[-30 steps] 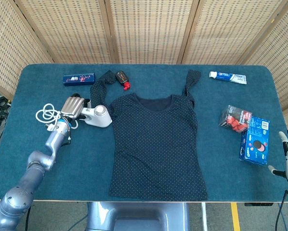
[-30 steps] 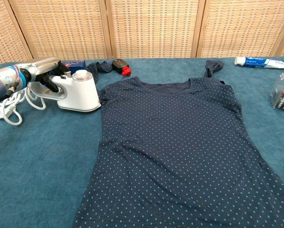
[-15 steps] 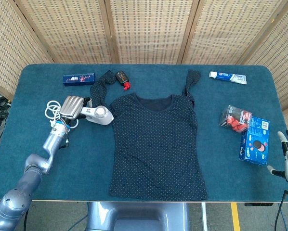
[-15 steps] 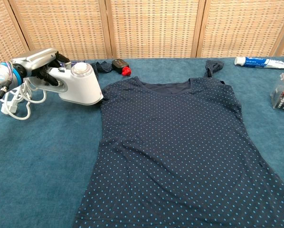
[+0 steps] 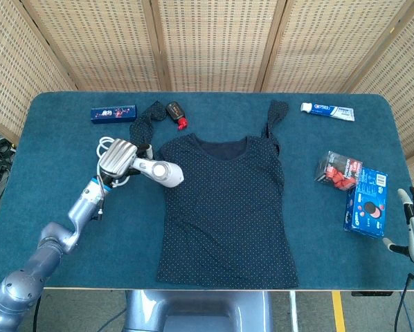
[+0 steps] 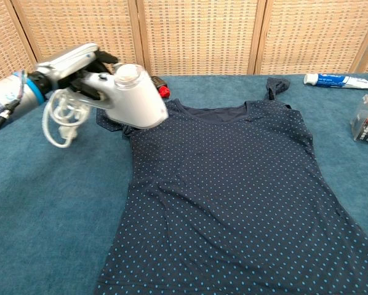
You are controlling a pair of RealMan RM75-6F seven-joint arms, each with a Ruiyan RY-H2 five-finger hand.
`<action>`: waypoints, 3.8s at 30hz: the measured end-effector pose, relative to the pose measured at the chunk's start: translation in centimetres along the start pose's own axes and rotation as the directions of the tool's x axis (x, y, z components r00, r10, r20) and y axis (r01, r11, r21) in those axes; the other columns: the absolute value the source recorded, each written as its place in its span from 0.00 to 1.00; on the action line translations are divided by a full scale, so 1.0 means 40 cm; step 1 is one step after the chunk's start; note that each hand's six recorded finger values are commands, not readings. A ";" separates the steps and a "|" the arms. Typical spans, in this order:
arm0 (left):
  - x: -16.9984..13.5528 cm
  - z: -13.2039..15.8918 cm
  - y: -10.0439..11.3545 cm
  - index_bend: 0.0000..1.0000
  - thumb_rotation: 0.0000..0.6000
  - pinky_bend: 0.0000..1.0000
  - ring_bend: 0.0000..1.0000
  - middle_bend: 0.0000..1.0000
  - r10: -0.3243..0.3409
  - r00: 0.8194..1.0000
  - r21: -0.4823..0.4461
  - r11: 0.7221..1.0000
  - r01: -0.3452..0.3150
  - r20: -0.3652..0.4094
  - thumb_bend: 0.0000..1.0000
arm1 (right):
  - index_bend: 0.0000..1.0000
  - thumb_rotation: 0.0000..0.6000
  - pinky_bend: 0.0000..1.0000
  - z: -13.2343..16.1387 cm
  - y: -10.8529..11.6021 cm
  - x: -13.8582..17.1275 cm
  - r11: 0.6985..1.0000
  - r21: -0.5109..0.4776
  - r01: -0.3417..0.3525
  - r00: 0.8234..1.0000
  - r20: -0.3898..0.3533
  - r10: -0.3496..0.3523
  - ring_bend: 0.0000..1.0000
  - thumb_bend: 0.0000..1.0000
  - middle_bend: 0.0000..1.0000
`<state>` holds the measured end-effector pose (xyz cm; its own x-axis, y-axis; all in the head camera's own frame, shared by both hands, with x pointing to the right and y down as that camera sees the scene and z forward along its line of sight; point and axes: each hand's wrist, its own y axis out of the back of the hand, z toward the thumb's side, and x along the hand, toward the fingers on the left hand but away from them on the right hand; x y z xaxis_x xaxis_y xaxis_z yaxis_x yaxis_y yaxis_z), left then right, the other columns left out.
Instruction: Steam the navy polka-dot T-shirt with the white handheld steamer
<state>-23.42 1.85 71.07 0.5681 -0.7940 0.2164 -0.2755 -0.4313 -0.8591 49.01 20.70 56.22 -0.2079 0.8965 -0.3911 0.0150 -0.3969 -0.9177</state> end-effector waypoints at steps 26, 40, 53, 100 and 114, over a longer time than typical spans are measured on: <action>0.067 0.482 -0.186 1.00 1.00 1.00 0.87 0.95 -0.315 0.790 0.054 0.940 0.338 0.526 0.93 | 0.05 1.00 0.00 -0.040 0.026 -0.004 0.999 -0.049 0.017 0.999 0.042 -0.015 0.00 0.00 0.00; 0.027 0.566 -0.257 1.00 1.00 1.00 0.87 0.95 -0.437 0.695 0.152 0.888 0.434 0.570 0.93 | 0.05 1.00 0.00 -0.048 0.025 -0.008 0.999 -0.051 0.012 0.999 0.050 -0.010 0.00 0.00 0.00; -0.026 0.539 -0.315 1.00 1.00 1.00 0.87 0.95 -0.482 0.650 0.238 0.871 0.431 0.588 0.93 | 0.05 1.00 0.00 -0.049 0.026 -0.009 0.999 -0.052 0.015 0.999 0.053 -0.012 0.00 0.00 0.00; -0.092 0.470 -0.330 1.00 1.00 1.00 0.87 0.95 -0.504 0.651 0.252 0.859 0.445 0.568 0.92 | 0.05 1.00 0.00 -0.041 0.030 -0.005 0.999 -0.049 0.020 0.999 0.049 -0.017 0.00 0.00 0.00; -0.042 0.409 -0.309 1.00 1.00 1.00 0.87 0.95 -0.517 0.680 0.378 0.853 0.360 0.520 0.92 | 0.05 1.00 0.00 -0.043 0.028 -0.007 0.999 -0.048 0.017 0.999 0.050 -0.015 0.00 0.00 0.00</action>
<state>-8.29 15.53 73.75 0.9319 -0.0944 0.3503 0.2622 -0.4920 -0.8302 50.78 20.34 55.18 -0.2571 0.8913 -0.3734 0.0585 -0.3713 -0.9266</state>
